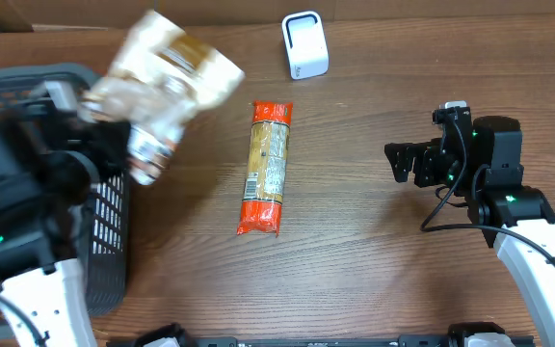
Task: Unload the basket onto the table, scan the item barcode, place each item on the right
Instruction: 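Lift the brown bag up out of the basket, then lay the brown bag beside the spaghetti pack and release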
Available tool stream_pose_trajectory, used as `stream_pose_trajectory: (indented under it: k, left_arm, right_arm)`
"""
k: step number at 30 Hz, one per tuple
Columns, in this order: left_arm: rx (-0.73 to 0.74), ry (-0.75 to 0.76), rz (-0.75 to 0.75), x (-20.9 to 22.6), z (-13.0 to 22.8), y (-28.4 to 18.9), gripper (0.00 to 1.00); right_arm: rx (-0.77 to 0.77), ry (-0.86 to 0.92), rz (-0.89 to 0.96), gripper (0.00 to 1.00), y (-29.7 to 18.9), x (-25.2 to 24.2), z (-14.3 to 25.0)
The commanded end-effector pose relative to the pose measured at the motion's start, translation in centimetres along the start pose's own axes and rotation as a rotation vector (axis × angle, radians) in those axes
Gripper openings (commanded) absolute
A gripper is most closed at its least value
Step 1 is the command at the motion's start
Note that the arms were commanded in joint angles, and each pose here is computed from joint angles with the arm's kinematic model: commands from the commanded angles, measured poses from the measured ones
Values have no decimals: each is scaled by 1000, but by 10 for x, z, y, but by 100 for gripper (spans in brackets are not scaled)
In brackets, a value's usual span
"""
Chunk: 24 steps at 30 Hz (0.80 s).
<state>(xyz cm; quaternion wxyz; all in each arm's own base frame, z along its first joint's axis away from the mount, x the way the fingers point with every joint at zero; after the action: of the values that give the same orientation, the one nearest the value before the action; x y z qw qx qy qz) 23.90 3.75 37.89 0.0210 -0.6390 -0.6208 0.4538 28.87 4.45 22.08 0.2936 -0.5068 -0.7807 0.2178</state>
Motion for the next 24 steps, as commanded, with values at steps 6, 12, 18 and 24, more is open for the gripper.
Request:
stream_pose_trajectory:
  k: [6, 12, 18, 24]
  left_arm:
    - [244, 208, -144, -37, 63, 89, 4]
    - [408, 178, -145, -57, 112, 161, 4]
    - [568, 210, -99, -70, 152, 200, 24]
    - [591, 245, -94, -71, 156, 199, 86]
  right_arm:
    - [-24, -18, -10, 100, -2, 3, -9]
    - [-24, -18, -10, 100, -2, 3, -9]
    - [-24, -17, -10, 100, -2, 3, -9]
    - [-24, -18, -10, 100, -2, 3, -9]
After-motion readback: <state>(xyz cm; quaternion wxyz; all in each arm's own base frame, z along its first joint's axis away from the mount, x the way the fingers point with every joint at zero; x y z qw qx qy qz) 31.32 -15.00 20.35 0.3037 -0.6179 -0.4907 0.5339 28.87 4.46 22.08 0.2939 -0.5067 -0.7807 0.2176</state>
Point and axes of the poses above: each gripper's point midway between its finger pads, its own y axis out along the fingers, its own x axis along the line the jaws close on, z = x × y, the point moved 9 cm from there along -y, back along the fingers, and after that the axes turned 5 degrees about -y, right-handed, at the moved point
